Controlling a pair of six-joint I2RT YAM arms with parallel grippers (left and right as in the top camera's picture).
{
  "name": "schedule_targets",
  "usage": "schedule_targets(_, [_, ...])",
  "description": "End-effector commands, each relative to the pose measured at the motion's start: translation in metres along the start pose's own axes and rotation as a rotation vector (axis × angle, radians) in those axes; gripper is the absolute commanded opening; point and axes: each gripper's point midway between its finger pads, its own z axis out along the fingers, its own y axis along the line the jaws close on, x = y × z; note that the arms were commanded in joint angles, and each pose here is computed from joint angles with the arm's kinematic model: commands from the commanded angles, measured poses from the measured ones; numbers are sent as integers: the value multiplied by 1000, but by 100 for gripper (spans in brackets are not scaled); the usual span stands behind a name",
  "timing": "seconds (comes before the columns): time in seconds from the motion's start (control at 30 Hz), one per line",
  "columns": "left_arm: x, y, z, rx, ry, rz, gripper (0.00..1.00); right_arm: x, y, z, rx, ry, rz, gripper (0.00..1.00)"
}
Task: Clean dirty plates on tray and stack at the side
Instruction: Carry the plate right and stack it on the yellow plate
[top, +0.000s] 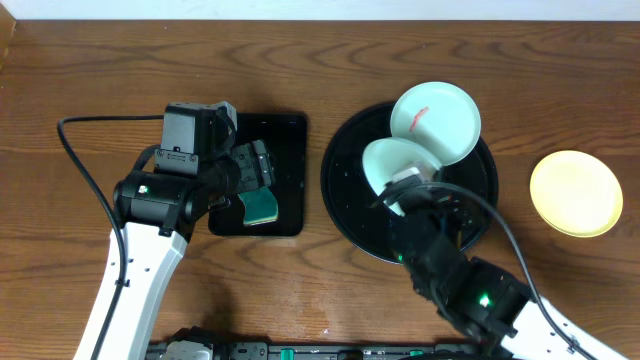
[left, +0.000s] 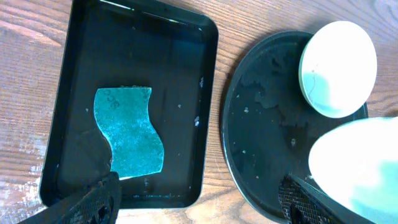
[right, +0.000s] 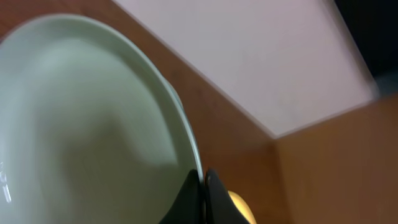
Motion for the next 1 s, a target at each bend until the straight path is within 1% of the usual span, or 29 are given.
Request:
schedule_targets(0.0, [-5,-3,-5,11,-16,12,82,12,6,19,-61,74,239,1])
schedule_targets(0.07, [-5,-3,-5,11,-16,12,82,19,-3,26,-41,99,294,1])
schedule_targets(0.17, [-5,-3,-5,11,-16,12,82,22,-24,33,-16,106,483,1])
schedule_targets(0.23, [-5,-3,-5,11,-16,12,82,26,-26,42,-93,122,604,1])
schedule_targets(0.3, [-5,-3,-5,11,-16,12,82,39,-25,53,-232,180,799,1])
schedule_targets(0.37, [-5,-3,-5,11,-16,12,82,53,-31,59,-285,228,905,1])
schedule_targets(0.43, [-5,-3,-5,11,-16,12,82,75,-45,65,-282,288,1007,1])
schedule_targets(0.5, [-5,-3,-5,11,-16,12,82,98,-63,70,-242,332,1087,1])
schedule_targets(0.57, [-5,-3,-5,11,-16,12,82,126,-85,73,-156,373,1154,1])
schedule_targets(0.73, [-5,-3,-5,11,-16,12,82,194,-137,71,113,469,1287,1])
schedule_targets(0.8, [-5,-3,-5,11,-16,12,82,228,-155,68,251,529,1347,1])
schedule_targets(0.87, [-5,-3,-5,11,-16,12,82,256,-163,68,342,586,1404,1])
schedule_targets(0.97, [-5,-3,-5,11,-16,12,82,289,-167,75,420,641,1491,1])
